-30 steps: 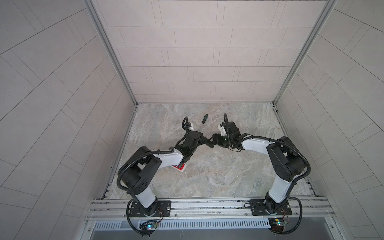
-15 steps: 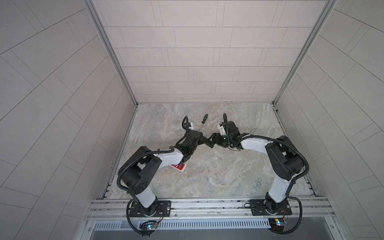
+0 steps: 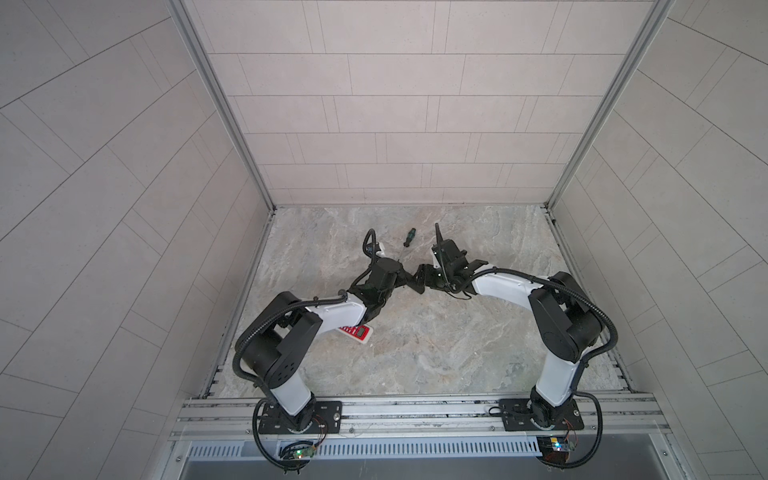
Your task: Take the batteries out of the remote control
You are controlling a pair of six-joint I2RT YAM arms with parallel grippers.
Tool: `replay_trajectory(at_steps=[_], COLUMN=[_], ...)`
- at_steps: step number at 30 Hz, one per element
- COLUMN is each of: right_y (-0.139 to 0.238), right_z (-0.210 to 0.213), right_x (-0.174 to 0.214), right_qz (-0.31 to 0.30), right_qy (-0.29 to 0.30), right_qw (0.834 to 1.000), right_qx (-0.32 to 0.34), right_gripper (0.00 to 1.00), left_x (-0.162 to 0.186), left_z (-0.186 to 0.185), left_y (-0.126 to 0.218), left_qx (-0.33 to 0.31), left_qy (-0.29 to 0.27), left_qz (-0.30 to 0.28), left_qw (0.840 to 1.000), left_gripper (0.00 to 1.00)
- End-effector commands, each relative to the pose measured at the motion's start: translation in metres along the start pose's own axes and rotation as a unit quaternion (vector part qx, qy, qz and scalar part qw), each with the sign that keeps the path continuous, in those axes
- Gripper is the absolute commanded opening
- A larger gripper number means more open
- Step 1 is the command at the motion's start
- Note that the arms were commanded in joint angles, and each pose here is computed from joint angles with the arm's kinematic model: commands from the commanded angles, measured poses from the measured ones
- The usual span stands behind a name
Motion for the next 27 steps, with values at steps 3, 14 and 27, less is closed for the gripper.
replay_trajectory(at_steps=[3,14,27], right_y=[-0.008,0.013,0.037], right_z=[-0.009,-0.016,-0.024], right_x=[0.031,0.025,0.021], right_qz=[0.05,0.028,0.007], right_qy=[0.019,0.04,0.043], right_qw=[0.995,0.988,0.989], right_qx=[0.088,0.148,0.144], right_gripper=[0.69,0.65,0.65], left_x=[0.024,0.019,0.019], left_z=[0.009,0.017,0.027], left_y=[0.003,0.01,0.013], left_qx=[-0.024,-0.056,-0.089], left_qy=[-0.047,-0.056,-0.065], left_qz=[0.063,0.046,0.038], left_qw=[0.997,0.996,0.993], left_gripper=[0.0,0.0,0.0])
Point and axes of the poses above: each gripper's point midway between its finger pads, its own y axis back along the fingers, its own z axis along the line the jaws close on, x = y × z, the point moved 7 cm from there along y, back along the fingers, and after that the axes turned 2 degrees about y, right-handed, at the moved point
